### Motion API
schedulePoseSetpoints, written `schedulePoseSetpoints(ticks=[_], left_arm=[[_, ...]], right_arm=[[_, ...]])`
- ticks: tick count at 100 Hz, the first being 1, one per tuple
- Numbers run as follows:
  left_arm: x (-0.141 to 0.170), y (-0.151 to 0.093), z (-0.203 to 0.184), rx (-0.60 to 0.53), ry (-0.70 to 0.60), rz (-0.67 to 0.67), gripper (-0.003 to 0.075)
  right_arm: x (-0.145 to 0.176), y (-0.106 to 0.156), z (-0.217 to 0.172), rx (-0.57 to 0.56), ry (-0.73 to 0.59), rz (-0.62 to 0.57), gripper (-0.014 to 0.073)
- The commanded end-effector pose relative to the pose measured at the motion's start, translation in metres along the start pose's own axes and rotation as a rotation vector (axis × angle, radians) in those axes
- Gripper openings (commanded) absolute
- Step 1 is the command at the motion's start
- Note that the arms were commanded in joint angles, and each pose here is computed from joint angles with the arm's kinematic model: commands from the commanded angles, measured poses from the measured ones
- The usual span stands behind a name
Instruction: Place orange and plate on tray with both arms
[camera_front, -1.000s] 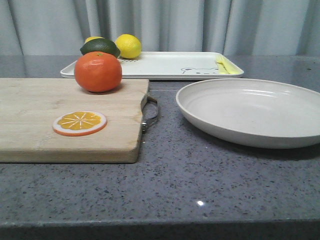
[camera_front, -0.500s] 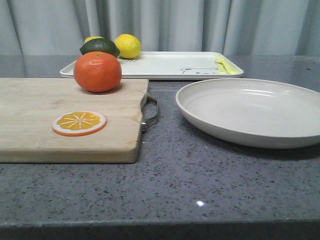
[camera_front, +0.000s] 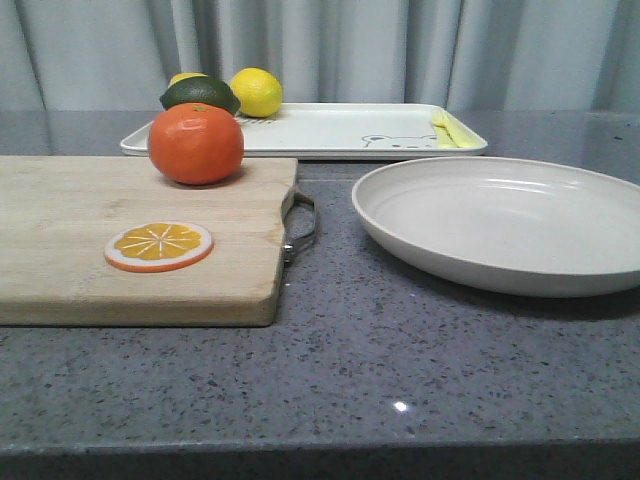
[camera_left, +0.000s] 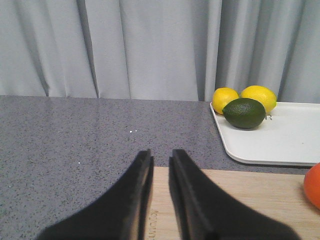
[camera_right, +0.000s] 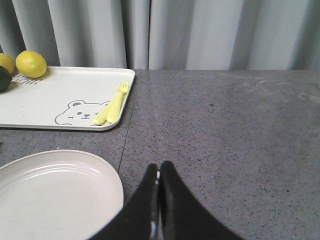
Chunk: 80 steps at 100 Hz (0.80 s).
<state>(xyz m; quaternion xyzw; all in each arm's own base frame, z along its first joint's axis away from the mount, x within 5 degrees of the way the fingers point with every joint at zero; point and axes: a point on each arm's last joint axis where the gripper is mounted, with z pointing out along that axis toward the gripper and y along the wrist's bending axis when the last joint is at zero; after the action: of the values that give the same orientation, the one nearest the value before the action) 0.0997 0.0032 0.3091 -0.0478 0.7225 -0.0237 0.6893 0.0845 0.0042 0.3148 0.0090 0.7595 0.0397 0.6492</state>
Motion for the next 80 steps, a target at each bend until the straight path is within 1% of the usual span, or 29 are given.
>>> schedulePoseSetpoints(ticks=[1,3,8,13,37,49,62,70,80], left_arm=[[-0.024,-0.002,0.006,0.005,-0.096,0.005,0.0349],[-0.025,-0.002,0.008,0.005,-0.093,0.005,0.0389],[-0.029,-0.002,0.012,0.004,-0.085,0.005,0.0463],[-0.032,-0.003,0.017,0.003,-0.077,0.005,0.0504],[-0.052,-0.006,0.049,0.006,-0.029,0.006,0.0514],[-0.06,-0.014,0.071,0.046,0.018,0.008,0.0544],[-0.063,-0.033,0.096,0.126,0.098,0.018,0.0624],[-0.063,-0.049,0.113,0.181,0.162,0.029,0.0631],[-0.062,-0.075,0.129,0.265,0.238,0.047,0.0631]], right_arm=[[-0.018,0.001,-0.001,-0.006,-0.098,0.002,-0.0059],[-0.018,0.001,-0.001,-0.006,-0.098,0.002,-0.0059],[-0.018,0.001,-0.001,-0.006,-0.098,0.002,-0.0059],[-0.018,0.001,-0.001,-0.006,-0.098,0.002,-0.0059],[-0.018,0.001,-0.001,-0.006,-0.099,0.002,-0.0059],[-0.018,0.001,-0.001,-0.006,-0.099,0.002,-0.0059],[-0.018,0.001,-0.001,-0.006,-0.103,0.002,-0.0059],[-0.018,0.001,-0.001,-0.006,-0.105,0.002,-0.0059],[-0.018,0.001,-0.001,-0.006,-0.105,0.002,-0.0059]])
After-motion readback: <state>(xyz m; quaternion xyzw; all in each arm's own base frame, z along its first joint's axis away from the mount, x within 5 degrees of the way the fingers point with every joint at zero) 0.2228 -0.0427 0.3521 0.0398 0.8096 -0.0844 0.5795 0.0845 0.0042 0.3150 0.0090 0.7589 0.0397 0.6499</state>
